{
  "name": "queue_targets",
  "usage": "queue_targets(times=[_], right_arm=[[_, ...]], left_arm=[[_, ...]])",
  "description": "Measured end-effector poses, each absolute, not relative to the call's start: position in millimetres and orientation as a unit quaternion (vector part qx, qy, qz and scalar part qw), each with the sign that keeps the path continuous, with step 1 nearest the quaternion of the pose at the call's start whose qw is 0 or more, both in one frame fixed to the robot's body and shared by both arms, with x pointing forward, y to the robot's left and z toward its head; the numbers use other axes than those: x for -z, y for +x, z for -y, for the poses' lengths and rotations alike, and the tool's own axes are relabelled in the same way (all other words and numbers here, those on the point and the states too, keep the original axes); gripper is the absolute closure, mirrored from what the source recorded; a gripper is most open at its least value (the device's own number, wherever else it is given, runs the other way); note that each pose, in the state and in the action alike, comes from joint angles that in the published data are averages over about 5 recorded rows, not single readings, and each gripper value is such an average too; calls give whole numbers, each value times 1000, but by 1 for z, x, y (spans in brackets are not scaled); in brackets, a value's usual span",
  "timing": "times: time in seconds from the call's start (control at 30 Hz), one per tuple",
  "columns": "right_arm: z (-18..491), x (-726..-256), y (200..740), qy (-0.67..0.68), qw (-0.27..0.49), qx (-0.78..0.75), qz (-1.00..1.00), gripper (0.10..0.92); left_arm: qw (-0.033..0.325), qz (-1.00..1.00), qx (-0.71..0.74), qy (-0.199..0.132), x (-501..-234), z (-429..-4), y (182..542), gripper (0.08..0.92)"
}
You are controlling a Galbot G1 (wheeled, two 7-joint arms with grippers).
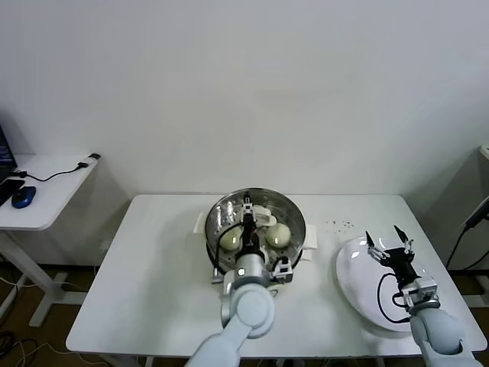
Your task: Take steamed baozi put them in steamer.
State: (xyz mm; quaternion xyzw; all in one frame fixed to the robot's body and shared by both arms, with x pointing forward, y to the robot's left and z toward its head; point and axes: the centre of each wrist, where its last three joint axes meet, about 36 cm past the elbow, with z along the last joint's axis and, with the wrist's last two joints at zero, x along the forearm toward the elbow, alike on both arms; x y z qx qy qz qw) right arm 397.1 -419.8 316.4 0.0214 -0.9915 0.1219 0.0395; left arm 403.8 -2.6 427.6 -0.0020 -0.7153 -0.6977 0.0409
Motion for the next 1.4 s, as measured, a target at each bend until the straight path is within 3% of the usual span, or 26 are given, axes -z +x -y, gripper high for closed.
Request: queue_targets(times=[0.17, 0.33, 0.53, 0.7, 0.93, 1.1, 1.4], right_arm=[[420, -317, 398, 19, 41, -121, 992, 200], [420, -320, 400, 16, 40, -120, 992, 200], [419, -325, 401, 16, 44, -122, 991, 200], [415, -327, 400, 23, 50, -122, 991, 200], [406, -331, 397, 33, 51, -113, 992, 200], [399, -330, 395, 40, 55, -106, 992, 200], [393, -333, 391, 51, 62, -97, 992, 200]], left_arm=[[36, 727, 685, -13, -436, -6, 390, 248], [32, 746, 665, -26, -447, -19, 372, 181], [22, 773, 634, -23, -457, -45, 350, 177], [28, 797, 603, 0, -457, -79, 335, 177], [88, 845, 526, 43, -446, -139, 324, 177], [118, 888, 442, 44, -432, -183, 318, 177], [83, 964, 251, 35, -387, -246, 299, 177]])
